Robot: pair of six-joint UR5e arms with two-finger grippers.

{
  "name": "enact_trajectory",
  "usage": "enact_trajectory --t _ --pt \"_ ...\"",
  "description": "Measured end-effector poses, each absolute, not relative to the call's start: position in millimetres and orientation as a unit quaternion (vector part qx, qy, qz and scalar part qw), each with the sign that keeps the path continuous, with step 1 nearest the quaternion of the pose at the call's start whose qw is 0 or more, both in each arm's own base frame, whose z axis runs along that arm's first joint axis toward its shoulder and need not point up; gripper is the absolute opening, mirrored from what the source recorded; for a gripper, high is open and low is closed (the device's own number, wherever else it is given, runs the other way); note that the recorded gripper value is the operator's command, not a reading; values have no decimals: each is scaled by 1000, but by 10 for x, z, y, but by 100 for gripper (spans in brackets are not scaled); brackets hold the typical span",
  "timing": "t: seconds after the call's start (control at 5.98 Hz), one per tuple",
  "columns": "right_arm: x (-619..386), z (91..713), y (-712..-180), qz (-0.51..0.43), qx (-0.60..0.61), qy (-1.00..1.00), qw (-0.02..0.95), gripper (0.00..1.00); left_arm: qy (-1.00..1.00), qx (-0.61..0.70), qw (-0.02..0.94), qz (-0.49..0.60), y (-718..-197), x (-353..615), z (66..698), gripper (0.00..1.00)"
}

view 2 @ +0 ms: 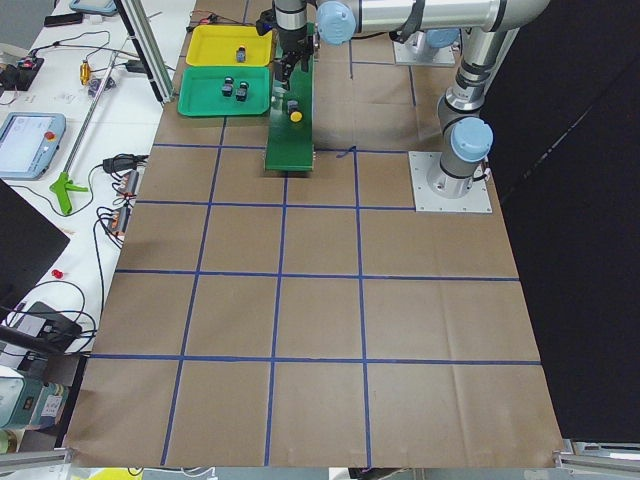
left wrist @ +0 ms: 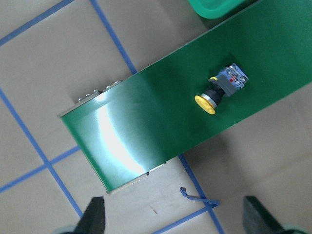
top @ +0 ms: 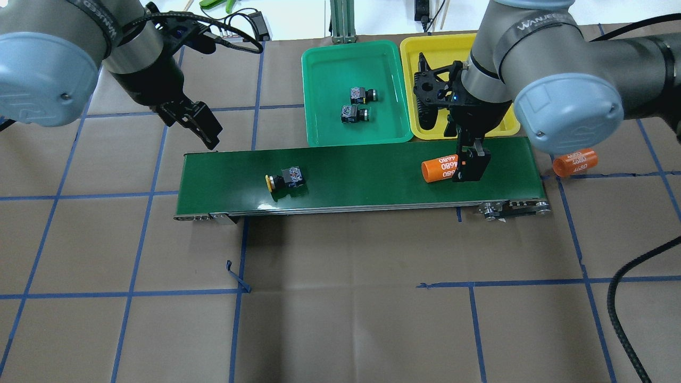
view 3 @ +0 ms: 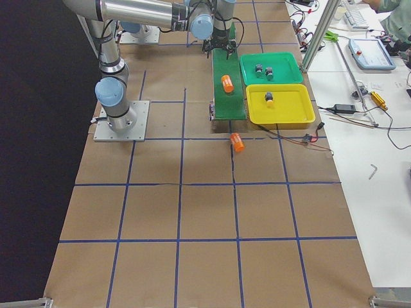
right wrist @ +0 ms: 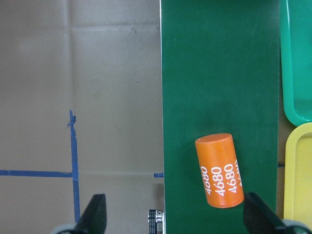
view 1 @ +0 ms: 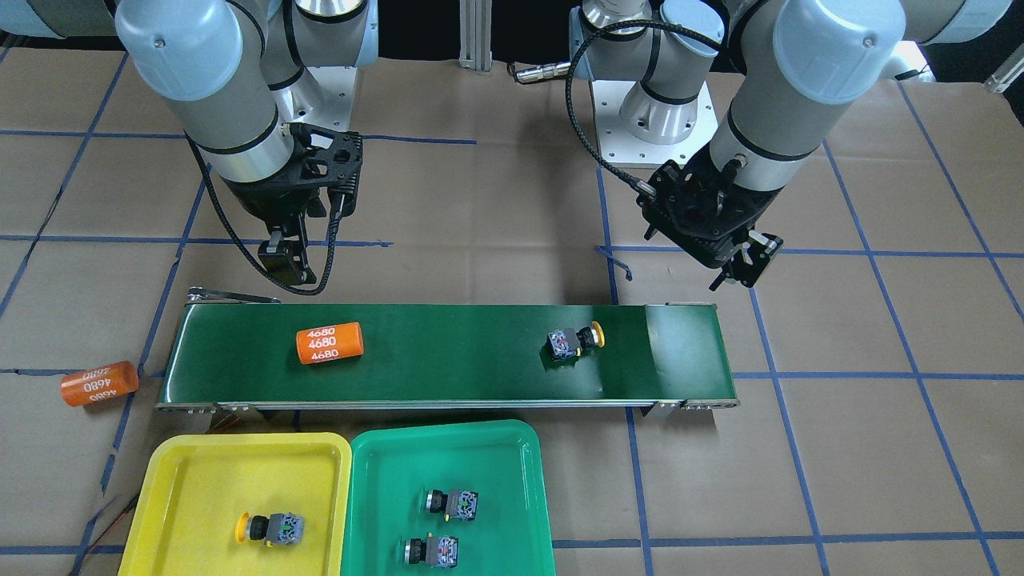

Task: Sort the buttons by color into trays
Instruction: 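Raise left gripper away from belt while right waits at belt end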

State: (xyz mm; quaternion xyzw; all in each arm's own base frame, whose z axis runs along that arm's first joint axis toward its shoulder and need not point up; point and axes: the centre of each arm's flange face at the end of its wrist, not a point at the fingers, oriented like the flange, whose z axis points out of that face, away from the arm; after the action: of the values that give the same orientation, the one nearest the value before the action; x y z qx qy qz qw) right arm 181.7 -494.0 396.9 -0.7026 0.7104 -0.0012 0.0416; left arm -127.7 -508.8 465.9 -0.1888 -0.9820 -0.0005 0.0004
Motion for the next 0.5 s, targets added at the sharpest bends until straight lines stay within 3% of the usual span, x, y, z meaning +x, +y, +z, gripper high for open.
enact_trajectory --t 0.5 --pt "1917 3841 -5085 -18 -700 713 32 100 -999 45 -3 17 -4935 -1223 4879 99"
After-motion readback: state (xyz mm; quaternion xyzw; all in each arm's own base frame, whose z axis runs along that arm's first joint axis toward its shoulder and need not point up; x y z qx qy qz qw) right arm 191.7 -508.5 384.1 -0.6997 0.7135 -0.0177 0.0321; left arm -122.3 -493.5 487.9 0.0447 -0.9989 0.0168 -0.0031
